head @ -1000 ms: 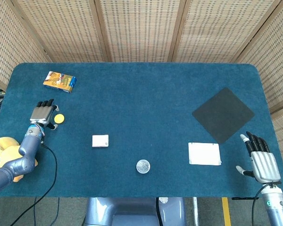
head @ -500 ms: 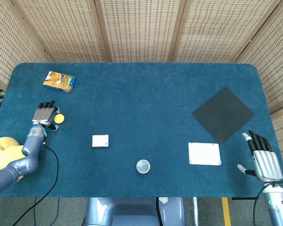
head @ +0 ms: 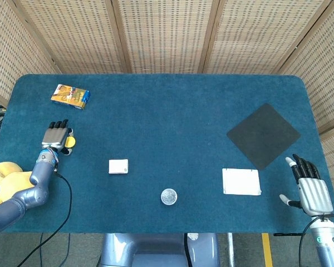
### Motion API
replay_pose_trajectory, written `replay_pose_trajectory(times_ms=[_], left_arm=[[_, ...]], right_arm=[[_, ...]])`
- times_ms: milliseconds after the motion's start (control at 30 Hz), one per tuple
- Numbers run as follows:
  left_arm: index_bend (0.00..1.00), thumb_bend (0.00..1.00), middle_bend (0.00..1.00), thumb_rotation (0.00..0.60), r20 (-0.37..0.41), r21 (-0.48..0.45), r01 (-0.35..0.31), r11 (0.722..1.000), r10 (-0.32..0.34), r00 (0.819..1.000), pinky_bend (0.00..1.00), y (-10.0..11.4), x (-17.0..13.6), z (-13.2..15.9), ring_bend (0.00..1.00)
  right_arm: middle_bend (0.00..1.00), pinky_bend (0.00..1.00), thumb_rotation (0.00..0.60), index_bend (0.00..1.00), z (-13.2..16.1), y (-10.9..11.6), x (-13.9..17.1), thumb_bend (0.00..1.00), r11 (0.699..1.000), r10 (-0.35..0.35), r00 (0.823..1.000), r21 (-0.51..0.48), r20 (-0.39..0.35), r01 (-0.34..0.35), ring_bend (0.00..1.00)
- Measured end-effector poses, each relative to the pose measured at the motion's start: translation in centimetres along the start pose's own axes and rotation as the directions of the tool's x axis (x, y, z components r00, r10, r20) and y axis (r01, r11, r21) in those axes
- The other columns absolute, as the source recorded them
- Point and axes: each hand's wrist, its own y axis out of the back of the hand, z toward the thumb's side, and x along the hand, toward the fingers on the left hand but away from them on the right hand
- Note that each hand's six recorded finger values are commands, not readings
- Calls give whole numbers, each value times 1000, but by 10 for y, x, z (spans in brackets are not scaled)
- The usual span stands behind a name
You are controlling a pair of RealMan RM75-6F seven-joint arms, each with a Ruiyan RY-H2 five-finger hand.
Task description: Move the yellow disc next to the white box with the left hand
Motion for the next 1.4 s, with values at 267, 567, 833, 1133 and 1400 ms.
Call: replay_pose_trajectory(times_ms=[267,567,833,1133,1400], left_arm=[[420,333,0,600,2,6,7,1000,-7,1000,0,-5,-1,0,0],[440,346,0,600,10,-15,-29,999,29,1000,0,8,-4,0,0],[441,347,0,600,67,-22,-65,998,66,996,0,28,-14,14,0],[445,346,0,600,207,6,-119,993,115,972,0,46,-36,50,0],[445,346,0,600,410,82,-171,982,123,904,0,42,-68,91,0]], right_arm=[[0,61,600,76,0,0,1,0,1000,-2,1000,-2,-1,2,0],[0,60,600,76,2,-1,1,0,1000,2,1000,1,-6,-2,0],[0,61,600,77,0,0,0,0,1000,-1,1000,-6,1,1,0],[0,61,600,77,-1,2,0,0,1000,-6,1000,-14,3,6,0],[0,60,600,77,-1,2,0,0,1000,-5,1000,-14,2,5,0]])
